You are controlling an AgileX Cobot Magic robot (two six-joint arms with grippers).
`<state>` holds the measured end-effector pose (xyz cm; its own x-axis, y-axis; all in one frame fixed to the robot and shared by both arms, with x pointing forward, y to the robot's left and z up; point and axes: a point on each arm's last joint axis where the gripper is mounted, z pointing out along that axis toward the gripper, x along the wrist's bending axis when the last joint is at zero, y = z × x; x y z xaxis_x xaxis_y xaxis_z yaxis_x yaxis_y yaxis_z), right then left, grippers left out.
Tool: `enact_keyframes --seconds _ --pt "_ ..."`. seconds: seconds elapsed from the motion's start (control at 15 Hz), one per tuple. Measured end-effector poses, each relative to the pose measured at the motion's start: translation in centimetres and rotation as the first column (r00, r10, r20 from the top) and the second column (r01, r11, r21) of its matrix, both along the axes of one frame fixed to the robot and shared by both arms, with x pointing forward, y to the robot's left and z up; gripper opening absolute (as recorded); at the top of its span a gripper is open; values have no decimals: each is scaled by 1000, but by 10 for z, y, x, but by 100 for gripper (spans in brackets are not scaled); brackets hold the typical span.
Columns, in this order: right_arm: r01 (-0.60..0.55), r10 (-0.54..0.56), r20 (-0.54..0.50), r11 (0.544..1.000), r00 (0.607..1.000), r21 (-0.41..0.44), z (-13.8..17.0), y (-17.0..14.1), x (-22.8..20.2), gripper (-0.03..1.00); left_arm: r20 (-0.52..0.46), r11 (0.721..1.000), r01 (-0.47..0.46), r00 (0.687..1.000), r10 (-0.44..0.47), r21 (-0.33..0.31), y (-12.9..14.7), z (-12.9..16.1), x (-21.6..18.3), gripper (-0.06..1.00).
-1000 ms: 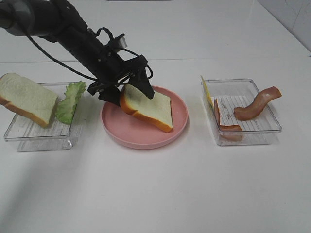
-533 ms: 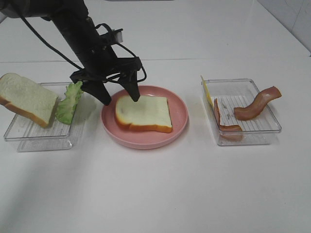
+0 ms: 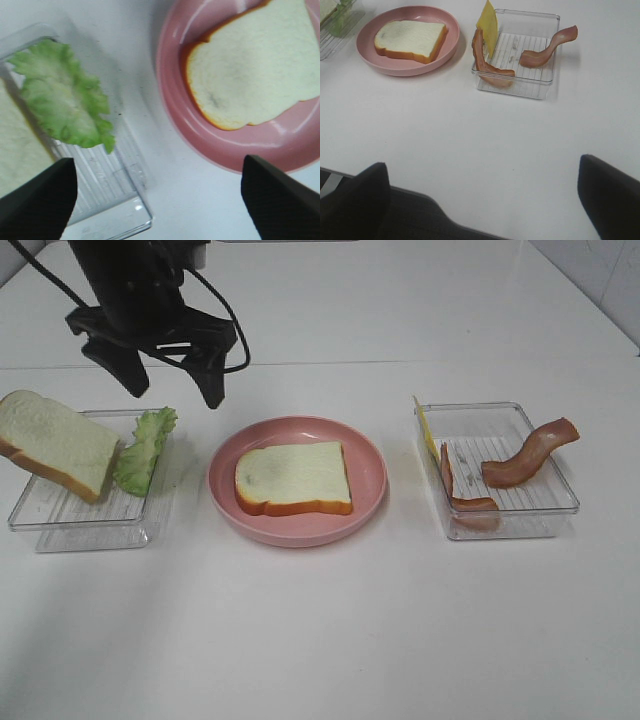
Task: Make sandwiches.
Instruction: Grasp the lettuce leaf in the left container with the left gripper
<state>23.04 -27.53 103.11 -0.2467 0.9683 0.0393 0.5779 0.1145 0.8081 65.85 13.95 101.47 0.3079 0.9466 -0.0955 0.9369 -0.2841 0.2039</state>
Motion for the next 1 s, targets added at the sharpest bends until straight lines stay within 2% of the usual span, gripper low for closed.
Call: enact_keyframes --seconds 0.13,0.33,0.53,0.73,1.0 --pt "-1 1 0 1000 1000 1 0 0 0 98 33 999 -4 999 3 39 5 8 -1 82" --pt "-1 1 0 1000 1000 1 0 0 0 98 37 999 -15 999 13 44 12 9 1 82" --pt "-1 1 0 1000 1000 1 0 0 0 98 46 995 -54 998 51 80 35 7 10 82" --pt "-1 1 0 1000 1000 1 0 0 0 98 12 993 -64 998 63 102 44 -10 16 82" --pt "-1 1 0 1000 1000 1 0 0 0 98 -33 995 -48 998 51 83 37 -38 29 82"
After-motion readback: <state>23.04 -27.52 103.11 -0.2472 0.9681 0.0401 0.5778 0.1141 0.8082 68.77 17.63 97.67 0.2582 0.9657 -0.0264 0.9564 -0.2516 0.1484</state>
